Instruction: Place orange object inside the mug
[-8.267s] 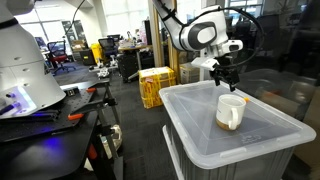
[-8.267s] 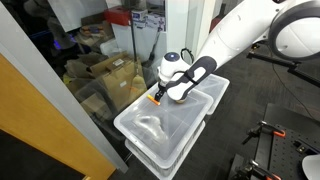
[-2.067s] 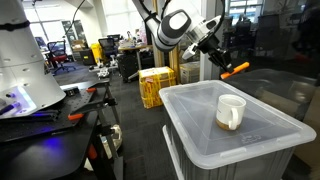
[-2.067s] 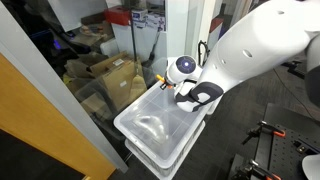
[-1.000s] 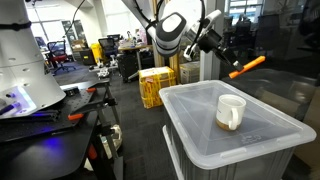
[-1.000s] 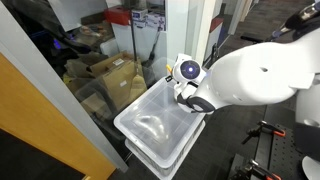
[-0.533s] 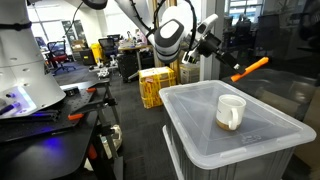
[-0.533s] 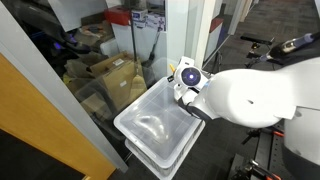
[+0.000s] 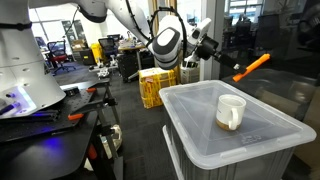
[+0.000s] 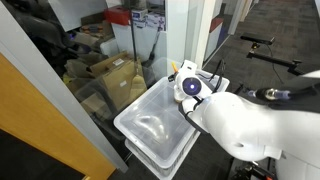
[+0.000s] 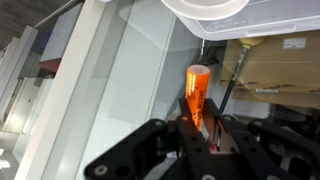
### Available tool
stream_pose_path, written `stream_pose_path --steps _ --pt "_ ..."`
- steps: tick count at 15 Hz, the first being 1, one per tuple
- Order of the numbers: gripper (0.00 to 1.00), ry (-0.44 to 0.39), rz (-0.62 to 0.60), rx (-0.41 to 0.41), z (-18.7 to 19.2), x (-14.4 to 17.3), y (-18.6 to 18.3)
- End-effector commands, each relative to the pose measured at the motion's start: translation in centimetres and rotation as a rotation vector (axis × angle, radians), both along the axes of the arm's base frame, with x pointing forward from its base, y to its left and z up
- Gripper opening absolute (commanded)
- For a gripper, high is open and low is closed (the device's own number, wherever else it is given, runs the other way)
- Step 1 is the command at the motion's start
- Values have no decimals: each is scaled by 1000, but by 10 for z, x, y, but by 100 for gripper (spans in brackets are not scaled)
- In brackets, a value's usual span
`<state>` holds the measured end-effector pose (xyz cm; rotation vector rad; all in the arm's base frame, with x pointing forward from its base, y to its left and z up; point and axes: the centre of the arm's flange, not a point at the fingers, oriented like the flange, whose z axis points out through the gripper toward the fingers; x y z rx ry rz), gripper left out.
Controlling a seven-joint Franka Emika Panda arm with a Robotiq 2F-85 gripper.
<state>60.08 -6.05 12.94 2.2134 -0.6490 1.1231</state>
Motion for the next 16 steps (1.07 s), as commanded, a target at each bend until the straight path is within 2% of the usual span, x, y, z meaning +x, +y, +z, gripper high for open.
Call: stream_pose_path --steps 1,9,16 --pt "5 -102 -22 -80 -7 2 6" --pt "5 -160 -39 -130 -3 -8 -4" --pt "5 -72 51 -66 -21 -2 8"
